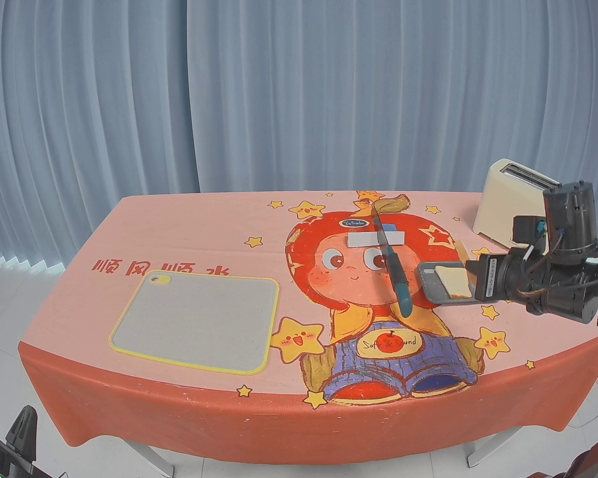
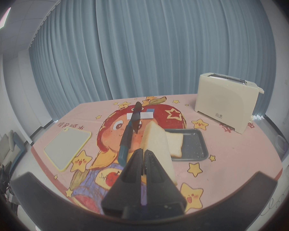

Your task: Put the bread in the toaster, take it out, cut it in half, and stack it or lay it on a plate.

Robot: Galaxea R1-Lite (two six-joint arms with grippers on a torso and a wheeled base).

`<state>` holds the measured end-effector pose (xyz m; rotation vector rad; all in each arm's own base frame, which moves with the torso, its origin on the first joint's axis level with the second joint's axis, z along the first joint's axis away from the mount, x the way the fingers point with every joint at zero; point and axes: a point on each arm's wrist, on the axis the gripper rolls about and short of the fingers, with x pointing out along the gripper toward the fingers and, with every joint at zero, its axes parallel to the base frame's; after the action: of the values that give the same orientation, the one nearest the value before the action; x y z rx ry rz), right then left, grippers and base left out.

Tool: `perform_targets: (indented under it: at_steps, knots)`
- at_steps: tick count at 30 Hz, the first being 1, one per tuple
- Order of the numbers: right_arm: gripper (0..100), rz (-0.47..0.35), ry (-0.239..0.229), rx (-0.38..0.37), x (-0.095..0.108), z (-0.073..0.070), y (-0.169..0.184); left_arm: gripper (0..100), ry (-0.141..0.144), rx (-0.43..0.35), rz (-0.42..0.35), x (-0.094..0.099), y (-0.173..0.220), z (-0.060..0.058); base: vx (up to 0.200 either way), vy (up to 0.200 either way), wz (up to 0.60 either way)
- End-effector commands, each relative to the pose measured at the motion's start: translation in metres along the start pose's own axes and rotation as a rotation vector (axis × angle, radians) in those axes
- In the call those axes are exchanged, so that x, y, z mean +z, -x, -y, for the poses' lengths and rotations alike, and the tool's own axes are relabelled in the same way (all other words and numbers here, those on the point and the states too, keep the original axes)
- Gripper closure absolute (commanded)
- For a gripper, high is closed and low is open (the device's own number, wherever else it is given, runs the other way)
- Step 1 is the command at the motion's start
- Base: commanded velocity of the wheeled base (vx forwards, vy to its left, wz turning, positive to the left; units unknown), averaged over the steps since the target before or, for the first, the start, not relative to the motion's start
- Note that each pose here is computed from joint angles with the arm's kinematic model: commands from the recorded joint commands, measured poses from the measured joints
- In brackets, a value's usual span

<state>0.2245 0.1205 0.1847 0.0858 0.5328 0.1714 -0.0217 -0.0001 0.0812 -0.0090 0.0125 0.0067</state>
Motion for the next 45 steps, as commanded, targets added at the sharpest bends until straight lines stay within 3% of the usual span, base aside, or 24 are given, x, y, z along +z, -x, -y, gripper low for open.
perform_targets:
  at_steps: [1, 5, 9, 16, 31, 45]
  knots:
    - [100, 0.002, 0.001, -0.020, 0.012, -0.003, -0.022, 100, 0.000, 0.001, -0.018, -0.005, -0.001, 0.000, 0.000, 0.000, 0.00]
    - [100, 0.013, -0.008, -0.051, 0.023, -0.003, -0.042, 100, 0.000, 0.001, -0.020, -0.005, -0.001, 0.000, 0.000, 0.000, 0.00]
    - [100, -0.026, -0.006, -0.065, 0.015, -0.002, -0.052, 100, 0.000, 0.001, -0.018, -0.005, -0.001, 0.000, 0.000, 0.000, 0.00]
    - [100, -0.076, -0.012, -0.133, 0.008, 0.017, -0.072, 100, 0.000, 0.001, -0.018, -0.005, -0.001, 0.000, 0.000, 0.000, 0.00]
    - [100, -0.122, -0.020, -0.173, 0.000, 0.027, -0.091, 100, 0.000, 0.001, -0.018, -0.005, -0.001, 0.000, 0.000, 0.000, 0.00]
    - [100, -0.042, -0.035, -0.155, -0.003, 0.026, -0.105, 100, 0.000, 0.001, -0.018, -0.005, -0.001, 0.000, 0.000, 0.000, 0.00]
